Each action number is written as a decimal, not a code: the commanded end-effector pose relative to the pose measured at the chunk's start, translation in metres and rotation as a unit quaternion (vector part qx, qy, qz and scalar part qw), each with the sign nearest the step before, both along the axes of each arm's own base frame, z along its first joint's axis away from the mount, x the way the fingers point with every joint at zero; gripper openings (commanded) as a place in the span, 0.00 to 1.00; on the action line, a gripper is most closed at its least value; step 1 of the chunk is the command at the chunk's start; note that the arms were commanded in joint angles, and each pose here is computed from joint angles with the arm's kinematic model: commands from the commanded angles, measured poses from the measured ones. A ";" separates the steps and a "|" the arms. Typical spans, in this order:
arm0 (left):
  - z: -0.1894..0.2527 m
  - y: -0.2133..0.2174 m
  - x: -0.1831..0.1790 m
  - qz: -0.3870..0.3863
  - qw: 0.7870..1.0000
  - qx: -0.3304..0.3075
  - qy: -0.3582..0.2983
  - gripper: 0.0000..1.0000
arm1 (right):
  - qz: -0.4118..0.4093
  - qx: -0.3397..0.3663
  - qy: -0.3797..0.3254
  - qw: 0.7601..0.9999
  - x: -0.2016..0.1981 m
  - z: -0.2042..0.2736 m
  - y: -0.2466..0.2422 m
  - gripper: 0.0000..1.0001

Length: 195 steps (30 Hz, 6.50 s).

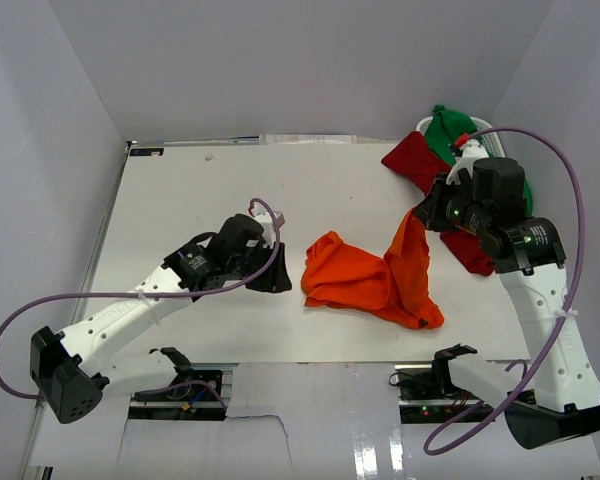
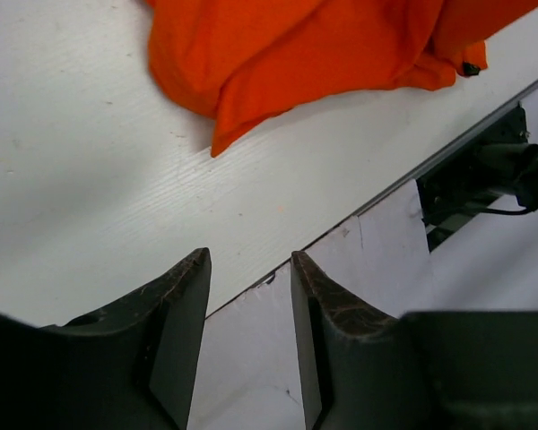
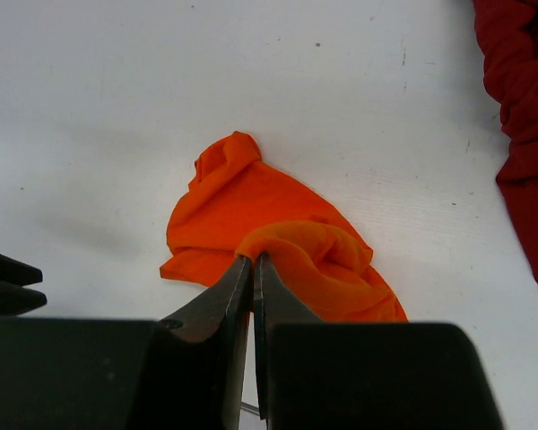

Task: Fold and stack the t-shirts
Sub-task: Flatten out the tshirt

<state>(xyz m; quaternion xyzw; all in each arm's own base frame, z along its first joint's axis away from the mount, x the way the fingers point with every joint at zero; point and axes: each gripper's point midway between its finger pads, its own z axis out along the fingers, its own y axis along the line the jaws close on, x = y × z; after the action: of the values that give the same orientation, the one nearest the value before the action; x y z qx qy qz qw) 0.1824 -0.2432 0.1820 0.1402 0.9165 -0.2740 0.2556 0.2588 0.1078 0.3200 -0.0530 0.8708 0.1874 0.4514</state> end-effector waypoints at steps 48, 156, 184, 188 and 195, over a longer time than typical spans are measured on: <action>-0.119 -0.079 0.029 -0.014 0.999 0.015 -0.031 0.33 | 0.025 0.010 -0.022 0.999 -0.004 -0.001 0.007 0.08; -0.078 0.163 0.091 0.397 0.913 0.008 0.091 0.00 | 0.147 0.195 0.198 0.949 -0.038 -0.200 0.086 0.08; -0.068 0.258 0.083 0.496 0.839 0.186 0.127 0.00 | -0.014 0.043 0.218 0.975 -0.094 -0.209 0.008 0.08; -0.069 0.264 0.087 0.500 0.839 0.176 0.125 0.00 | 0.007 0.049 0.226 0.973 -0.100 -0.210 0.014 0.08; -0.076 0.259 0.087 0.489 0.845 0.168 0.133 0.00 | 0.016 0.054 0.140 0.989 -0.066 -0.151 0.019 0.08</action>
<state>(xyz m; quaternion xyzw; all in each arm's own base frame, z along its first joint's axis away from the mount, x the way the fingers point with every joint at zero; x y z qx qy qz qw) 0.2599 0.0150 0.0968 -0.3278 0.9265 0.0384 0.1809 0.1636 0.1228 0.1179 0.0087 0.9364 0.2427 0.2534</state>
